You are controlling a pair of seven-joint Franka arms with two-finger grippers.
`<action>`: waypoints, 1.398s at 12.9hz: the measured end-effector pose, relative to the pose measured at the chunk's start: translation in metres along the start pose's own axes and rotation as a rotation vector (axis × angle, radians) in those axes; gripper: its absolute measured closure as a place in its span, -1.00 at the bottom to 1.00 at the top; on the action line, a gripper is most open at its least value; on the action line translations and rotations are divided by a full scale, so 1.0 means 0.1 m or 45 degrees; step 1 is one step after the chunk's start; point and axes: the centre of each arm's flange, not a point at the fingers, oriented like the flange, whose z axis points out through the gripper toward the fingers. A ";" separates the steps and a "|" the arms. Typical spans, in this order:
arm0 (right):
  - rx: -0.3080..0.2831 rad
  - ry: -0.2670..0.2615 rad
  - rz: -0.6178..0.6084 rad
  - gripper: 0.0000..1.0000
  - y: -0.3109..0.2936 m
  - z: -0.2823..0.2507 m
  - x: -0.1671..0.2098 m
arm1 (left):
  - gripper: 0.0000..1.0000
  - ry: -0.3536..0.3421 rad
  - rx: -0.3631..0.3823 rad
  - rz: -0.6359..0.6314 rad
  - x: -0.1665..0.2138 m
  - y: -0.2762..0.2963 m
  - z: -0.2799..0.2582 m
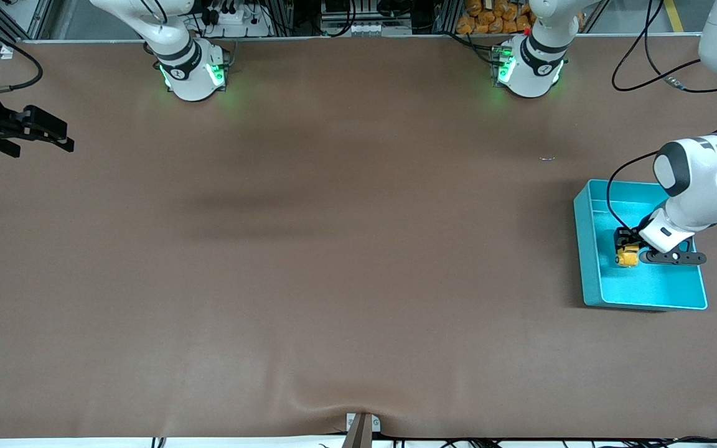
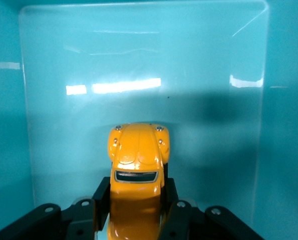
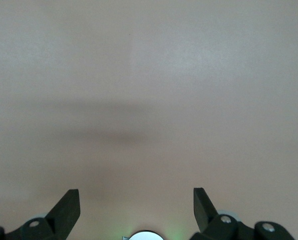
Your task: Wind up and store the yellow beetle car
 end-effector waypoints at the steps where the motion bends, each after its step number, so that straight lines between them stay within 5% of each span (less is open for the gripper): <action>1: 0.000 0.001 0.000 -1.00 0.00 0.00 0.00 | 0.08 0.000 0.002 0.000 0.00 -0.01 0.00; 4: 0.000 0.003 0.000 -1.00 0.00 0.00 0.01 | -0.05 0.008 0.004 0.002 0.02 -0.01 -0.02; 8: 0.000 0.004 0.003 -1.00 0.01 0.00 0.01 | -0.97 0.052 0.023 0.002 0.10 -0.04 -0.19; 18: 0.007 -0.001 0.018 -1.00 0.10 0.02 0.00 | -1.00 0.087 0.080 0.047 0.50 0.20 -1.55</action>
